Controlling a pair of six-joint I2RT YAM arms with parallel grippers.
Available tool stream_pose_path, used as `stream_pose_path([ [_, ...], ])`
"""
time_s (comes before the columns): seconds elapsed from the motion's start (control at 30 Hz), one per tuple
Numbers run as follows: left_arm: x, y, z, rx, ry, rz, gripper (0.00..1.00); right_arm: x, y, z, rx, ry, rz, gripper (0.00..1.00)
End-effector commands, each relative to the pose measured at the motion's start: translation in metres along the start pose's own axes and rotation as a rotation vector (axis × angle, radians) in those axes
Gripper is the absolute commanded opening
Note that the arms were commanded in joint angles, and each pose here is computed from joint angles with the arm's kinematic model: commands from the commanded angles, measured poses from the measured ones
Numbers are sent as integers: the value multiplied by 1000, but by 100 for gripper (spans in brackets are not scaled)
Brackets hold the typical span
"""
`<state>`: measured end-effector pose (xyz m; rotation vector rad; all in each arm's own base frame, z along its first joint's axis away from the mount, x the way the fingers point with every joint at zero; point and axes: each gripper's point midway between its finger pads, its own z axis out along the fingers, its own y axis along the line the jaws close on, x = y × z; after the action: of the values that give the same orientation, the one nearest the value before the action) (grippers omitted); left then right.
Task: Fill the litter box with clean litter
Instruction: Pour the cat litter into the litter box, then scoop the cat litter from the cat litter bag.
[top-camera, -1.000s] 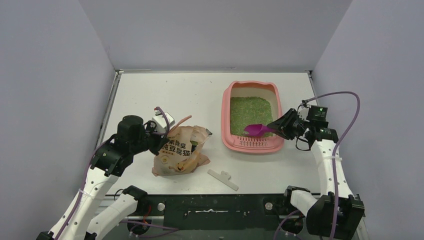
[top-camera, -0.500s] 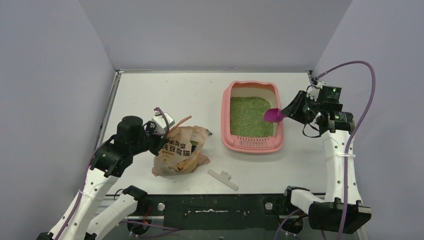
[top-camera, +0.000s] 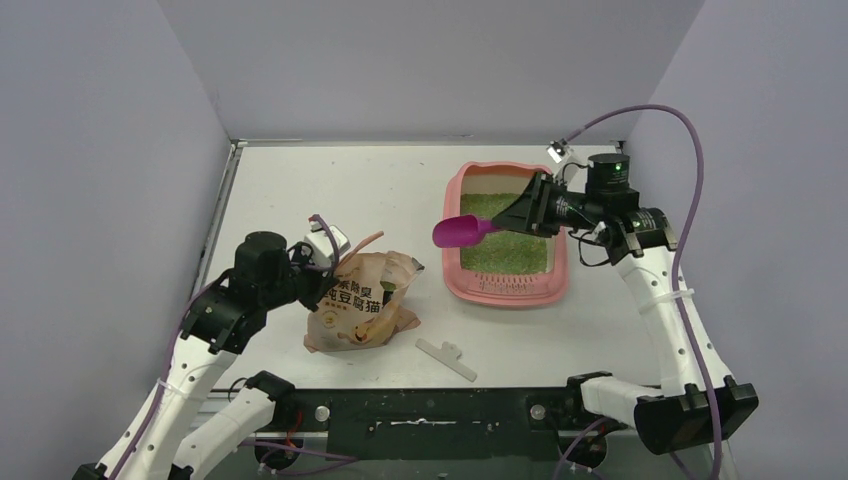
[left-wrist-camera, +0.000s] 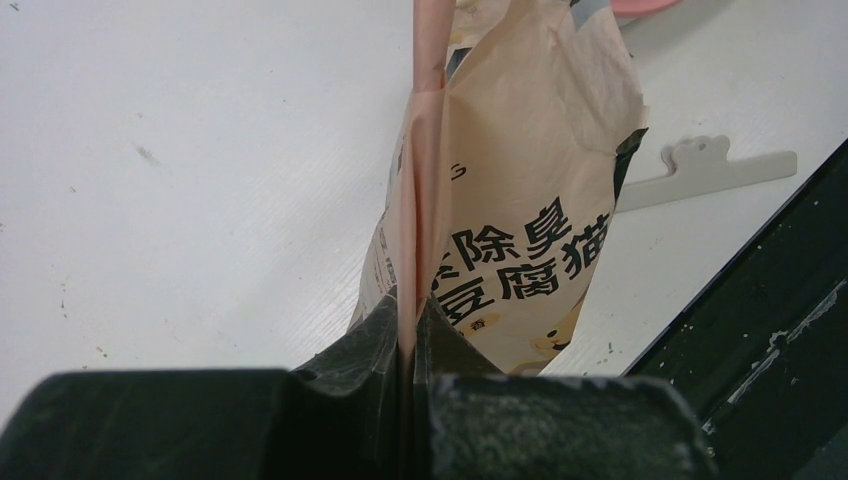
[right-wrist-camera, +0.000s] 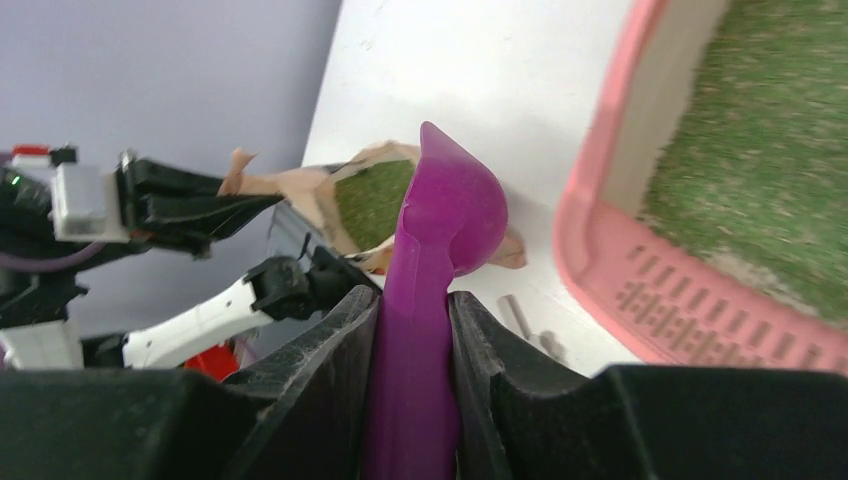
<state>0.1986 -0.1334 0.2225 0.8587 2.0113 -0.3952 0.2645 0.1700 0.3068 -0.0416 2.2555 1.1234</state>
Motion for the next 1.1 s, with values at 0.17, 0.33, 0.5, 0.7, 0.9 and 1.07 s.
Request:
stream_pose_path([
  [0.17, -51, -1, -6, 14, -177, 31, 0, 17, 66, 32, -216, 102, -96, 0],
  [0.33, -50, -1, -7, 16, -175, 25, 0, 33, 70, 55, -213, 168, -113, 0],
  [0.5, -49, -2, -7, 15, -174, 24, 0, 46, 68, 79, -191, 222, -118, 0],
  [0.7, -48, -5, -7, 32, -170, 21, 0, 47, 68, 99, -156, 242, -132, 0],
  [0.9, -50, -8, -6, 54, -168, 22, 0, 48, 81, 120, -161, 245, -143, 0],
  [1.07, -50, -8, -8, 45, -173, 25, 0, 77, 75, 138, -90, 383, -197, 0],
])
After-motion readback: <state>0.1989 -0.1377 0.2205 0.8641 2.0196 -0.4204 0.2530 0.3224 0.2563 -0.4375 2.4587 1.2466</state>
